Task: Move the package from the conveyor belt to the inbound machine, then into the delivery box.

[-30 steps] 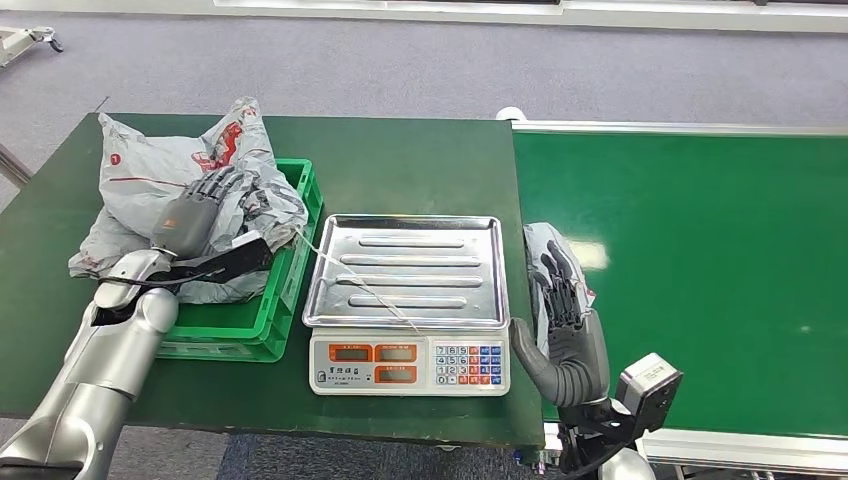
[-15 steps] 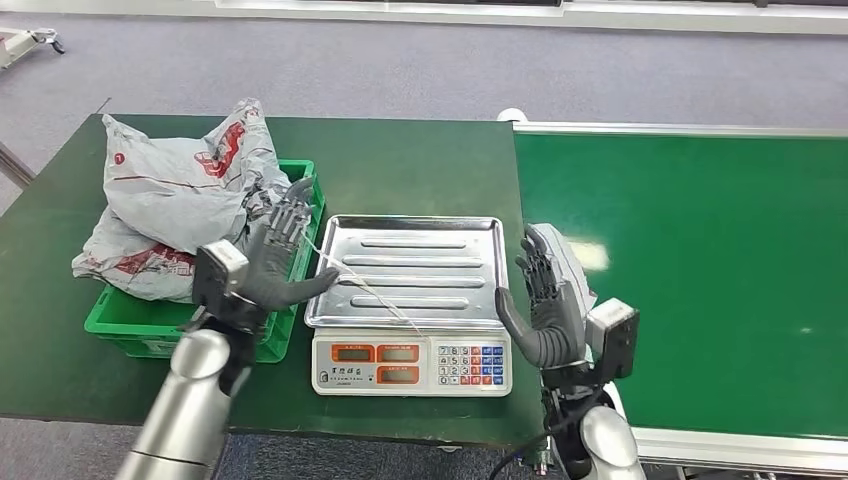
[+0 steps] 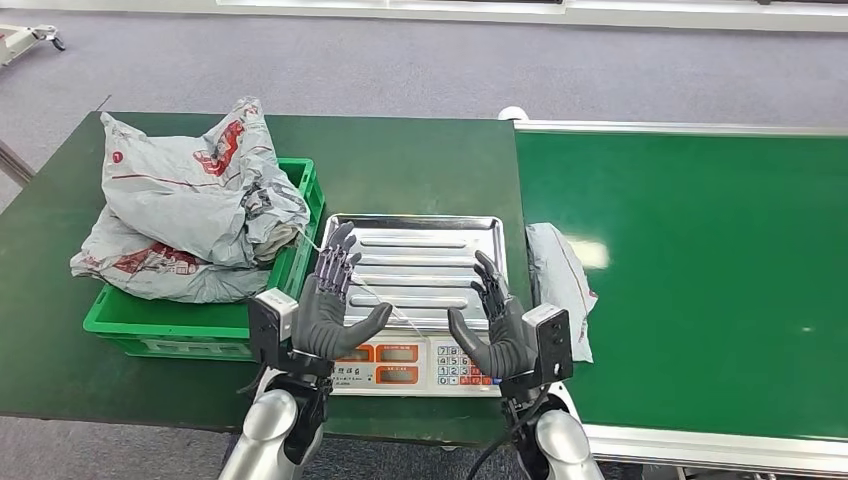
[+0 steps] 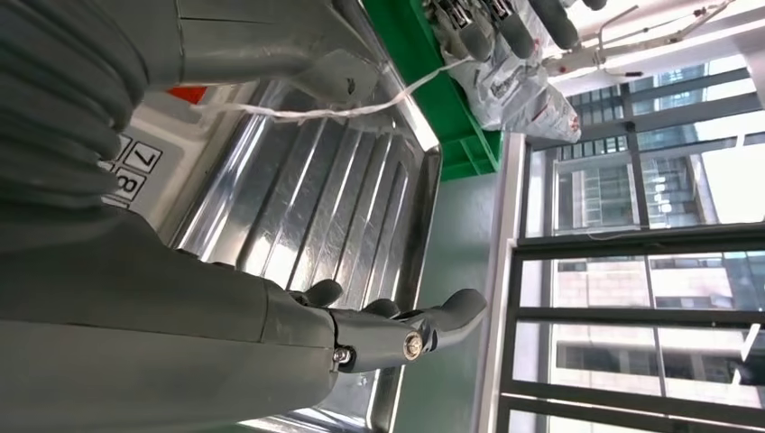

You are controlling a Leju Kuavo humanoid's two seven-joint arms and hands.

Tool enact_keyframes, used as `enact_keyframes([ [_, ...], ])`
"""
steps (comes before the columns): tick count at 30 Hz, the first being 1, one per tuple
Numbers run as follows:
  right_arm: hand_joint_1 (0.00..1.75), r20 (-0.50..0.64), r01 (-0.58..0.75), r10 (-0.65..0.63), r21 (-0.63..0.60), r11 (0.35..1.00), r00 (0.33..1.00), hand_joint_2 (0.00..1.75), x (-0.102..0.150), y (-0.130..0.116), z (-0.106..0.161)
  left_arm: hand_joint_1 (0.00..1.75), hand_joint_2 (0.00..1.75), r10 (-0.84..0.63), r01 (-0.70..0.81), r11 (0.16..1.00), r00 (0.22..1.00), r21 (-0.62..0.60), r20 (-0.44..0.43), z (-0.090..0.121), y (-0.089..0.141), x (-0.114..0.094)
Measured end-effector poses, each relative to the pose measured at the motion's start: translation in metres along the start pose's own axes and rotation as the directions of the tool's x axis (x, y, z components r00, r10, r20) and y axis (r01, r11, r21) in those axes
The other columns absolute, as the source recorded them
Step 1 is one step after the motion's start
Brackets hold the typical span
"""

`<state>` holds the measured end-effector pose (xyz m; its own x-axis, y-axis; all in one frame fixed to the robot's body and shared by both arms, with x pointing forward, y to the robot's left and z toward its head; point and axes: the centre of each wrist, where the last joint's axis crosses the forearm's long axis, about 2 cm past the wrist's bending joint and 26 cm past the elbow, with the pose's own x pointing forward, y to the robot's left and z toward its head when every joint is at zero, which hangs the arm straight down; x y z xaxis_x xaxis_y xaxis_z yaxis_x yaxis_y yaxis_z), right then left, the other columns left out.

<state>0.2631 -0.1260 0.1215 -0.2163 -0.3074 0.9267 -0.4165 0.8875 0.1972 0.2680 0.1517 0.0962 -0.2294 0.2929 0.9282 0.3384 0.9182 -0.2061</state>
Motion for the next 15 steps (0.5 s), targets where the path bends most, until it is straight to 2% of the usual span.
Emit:
enact_keyframes([
  [15,0.0,-0.006,0.002,-0.002,-0.014,1.0,1.0,1.75,-0.0017,0.0028,0.0029,0.0,1.75,0.013,-0.012,0.999,0.999,0.035,-0.034,0.0067,-0.0007,-0.0046],
])
